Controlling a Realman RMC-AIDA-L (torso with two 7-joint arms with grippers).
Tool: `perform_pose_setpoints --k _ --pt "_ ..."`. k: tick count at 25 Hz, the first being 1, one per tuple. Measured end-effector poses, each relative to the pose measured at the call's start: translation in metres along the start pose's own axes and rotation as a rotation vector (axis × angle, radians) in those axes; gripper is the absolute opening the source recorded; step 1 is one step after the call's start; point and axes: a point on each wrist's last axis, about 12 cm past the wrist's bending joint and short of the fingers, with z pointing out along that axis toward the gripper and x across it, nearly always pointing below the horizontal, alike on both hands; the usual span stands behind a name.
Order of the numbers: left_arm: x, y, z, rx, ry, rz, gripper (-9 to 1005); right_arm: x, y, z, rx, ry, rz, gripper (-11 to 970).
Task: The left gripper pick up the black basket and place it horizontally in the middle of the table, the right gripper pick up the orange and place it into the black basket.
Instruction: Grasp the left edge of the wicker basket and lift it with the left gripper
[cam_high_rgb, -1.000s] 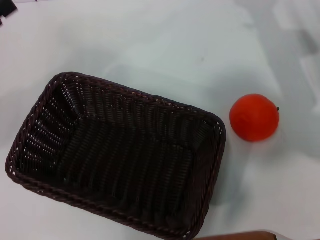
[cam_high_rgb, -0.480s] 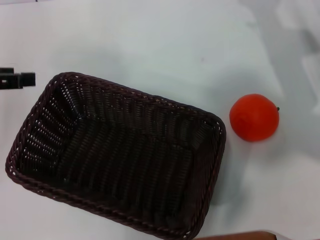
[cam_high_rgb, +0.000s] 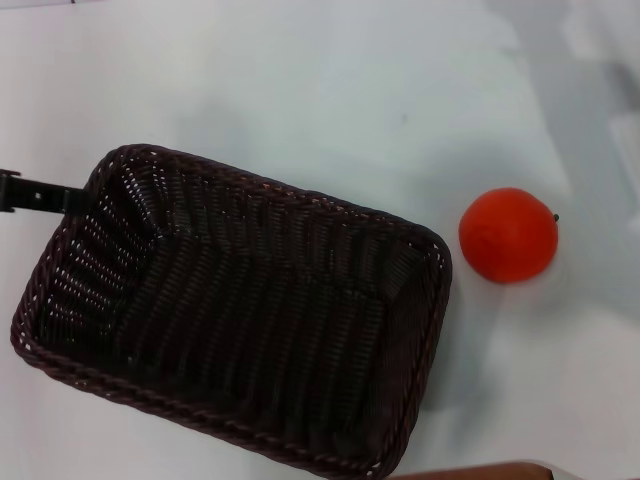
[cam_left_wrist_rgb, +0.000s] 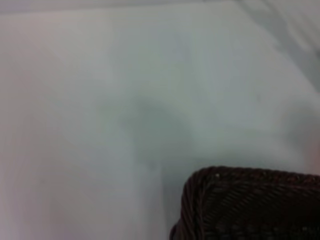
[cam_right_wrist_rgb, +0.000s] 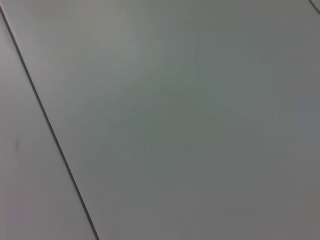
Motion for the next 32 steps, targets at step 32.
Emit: perform_pose_setpoints --k 32 --pt "0.004 -0.003 0.048 -0.090 0.192 0.004 638 -0.002 0.003 -0.006 -0.016 -0.008 0.006 909"
